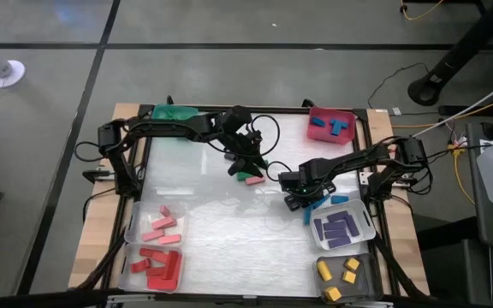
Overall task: Sort blocks
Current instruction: Put the blue block into the pink bin
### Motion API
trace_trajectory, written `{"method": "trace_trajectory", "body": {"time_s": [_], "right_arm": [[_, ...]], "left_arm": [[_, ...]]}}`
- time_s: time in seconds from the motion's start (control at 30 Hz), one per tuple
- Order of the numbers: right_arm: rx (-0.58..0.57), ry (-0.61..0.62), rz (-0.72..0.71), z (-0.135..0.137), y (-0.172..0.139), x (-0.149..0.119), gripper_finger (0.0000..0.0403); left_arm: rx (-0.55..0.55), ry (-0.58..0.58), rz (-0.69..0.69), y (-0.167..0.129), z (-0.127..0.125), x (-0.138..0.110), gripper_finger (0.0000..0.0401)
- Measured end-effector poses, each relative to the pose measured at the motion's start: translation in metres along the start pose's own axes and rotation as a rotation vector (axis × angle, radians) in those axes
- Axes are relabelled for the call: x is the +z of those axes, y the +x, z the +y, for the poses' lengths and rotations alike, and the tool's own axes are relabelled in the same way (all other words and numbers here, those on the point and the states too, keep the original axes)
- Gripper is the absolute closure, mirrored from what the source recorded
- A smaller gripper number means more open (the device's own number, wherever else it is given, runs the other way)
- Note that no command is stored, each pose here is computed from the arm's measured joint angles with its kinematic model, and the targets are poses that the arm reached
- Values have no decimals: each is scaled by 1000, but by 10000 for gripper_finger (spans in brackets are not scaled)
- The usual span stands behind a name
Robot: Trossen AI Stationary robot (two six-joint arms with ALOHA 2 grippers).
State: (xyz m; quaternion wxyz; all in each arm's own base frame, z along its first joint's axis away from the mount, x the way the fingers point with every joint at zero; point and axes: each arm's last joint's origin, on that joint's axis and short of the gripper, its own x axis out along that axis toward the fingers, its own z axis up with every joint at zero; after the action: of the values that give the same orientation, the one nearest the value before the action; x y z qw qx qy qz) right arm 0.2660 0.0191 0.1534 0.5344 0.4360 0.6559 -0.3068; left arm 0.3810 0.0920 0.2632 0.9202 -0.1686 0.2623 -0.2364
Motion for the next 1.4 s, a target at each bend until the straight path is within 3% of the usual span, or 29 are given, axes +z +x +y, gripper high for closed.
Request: {"method": "trace_trajectory", "body": {"time_s": [0.2, 0.77, 1.17, 1.4], "right_arm": [[21, -4, 25, 1, 0, -1, 325], [30, -18, -7, 3, 0, 1, 328], [70, 16, 91, 4, 0, -2, 229], [42, 28, 50, 7, 2, -9, 226]], "left_arm": [[1, -1, 1, 0, 0, 0, 207], [2, 52, 1, 0, 0, 0, 207], [2, 51, 1, 0, 0, 0, 207], [2, 76, 1, 0, 0, 0, 207]]}}
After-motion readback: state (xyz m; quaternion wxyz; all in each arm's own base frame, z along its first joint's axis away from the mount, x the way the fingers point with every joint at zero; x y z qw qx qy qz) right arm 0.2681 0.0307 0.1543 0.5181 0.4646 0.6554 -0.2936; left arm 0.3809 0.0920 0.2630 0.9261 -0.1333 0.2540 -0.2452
